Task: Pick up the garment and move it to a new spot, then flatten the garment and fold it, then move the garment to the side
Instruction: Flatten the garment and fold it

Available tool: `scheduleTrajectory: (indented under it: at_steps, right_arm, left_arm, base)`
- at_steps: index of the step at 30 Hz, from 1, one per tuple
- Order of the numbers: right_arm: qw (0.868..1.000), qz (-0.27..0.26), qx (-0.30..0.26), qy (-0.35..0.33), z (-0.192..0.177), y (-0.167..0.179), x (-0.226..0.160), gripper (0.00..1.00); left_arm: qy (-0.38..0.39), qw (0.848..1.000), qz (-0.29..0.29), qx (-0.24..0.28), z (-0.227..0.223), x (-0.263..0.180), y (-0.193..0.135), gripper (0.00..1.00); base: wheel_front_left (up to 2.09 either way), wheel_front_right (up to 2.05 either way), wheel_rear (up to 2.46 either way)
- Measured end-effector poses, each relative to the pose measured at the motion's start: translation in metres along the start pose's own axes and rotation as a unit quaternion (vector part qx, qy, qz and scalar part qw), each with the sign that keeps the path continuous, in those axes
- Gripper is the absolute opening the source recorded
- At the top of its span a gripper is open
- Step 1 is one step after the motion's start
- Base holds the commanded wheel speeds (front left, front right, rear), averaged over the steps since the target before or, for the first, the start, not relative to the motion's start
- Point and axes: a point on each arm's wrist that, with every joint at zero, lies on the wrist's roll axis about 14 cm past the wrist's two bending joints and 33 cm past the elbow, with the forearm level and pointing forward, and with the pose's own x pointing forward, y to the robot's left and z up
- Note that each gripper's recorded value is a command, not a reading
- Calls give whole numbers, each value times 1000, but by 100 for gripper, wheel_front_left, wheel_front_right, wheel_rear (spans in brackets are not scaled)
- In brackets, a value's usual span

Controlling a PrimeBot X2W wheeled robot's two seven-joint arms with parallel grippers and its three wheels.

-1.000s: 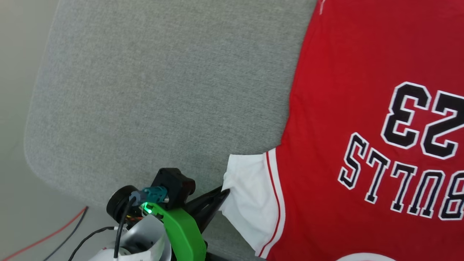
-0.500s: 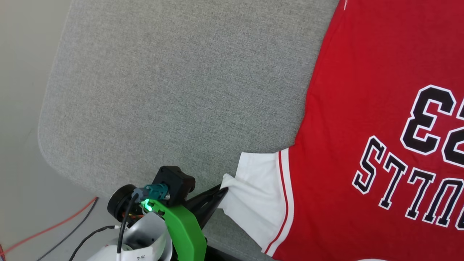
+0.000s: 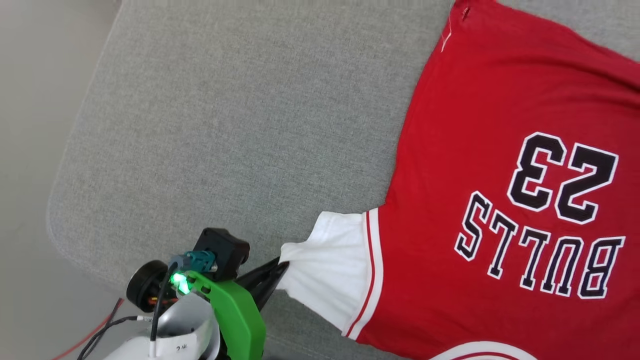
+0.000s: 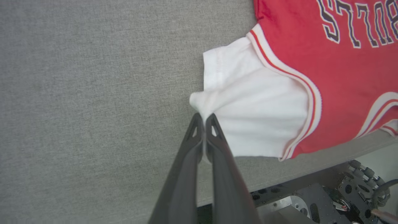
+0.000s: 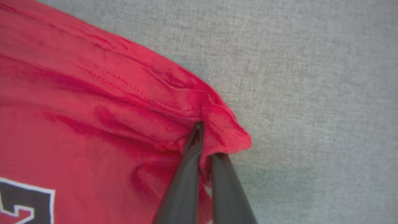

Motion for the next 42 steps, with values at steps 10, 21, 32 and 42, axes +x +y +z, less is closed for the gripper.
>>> scheduleTrajectory:
  at_steps: [10, 21, 32, 42]
  right_arm:
    - [1000, -11, 24, 16, -72, -17, -46, 0]
    - [999, -19, 43, -7, -148, -40, -104, 0]
    - [995, -19, 95, -31, -220, -40, -148, 0]
    - [994, -4, 111, -16, -243, -27, -144, 100]
  left_arm:
    - [-12, 1000, -8, 4, -6, -23, -12, 0]
    - [-54, 998, -29, 6, -4, -36, -31, 0]
    - [-115, 991, -61, -14, 12, -37, -56, 0]
    - [-127, 990, -62, -21, 15, -32, -57, 0]
  base:
    - [0, 0, 0]
    - [0, 0, 0]
    - [0, 0, 0]
    - [0, 0, 0]
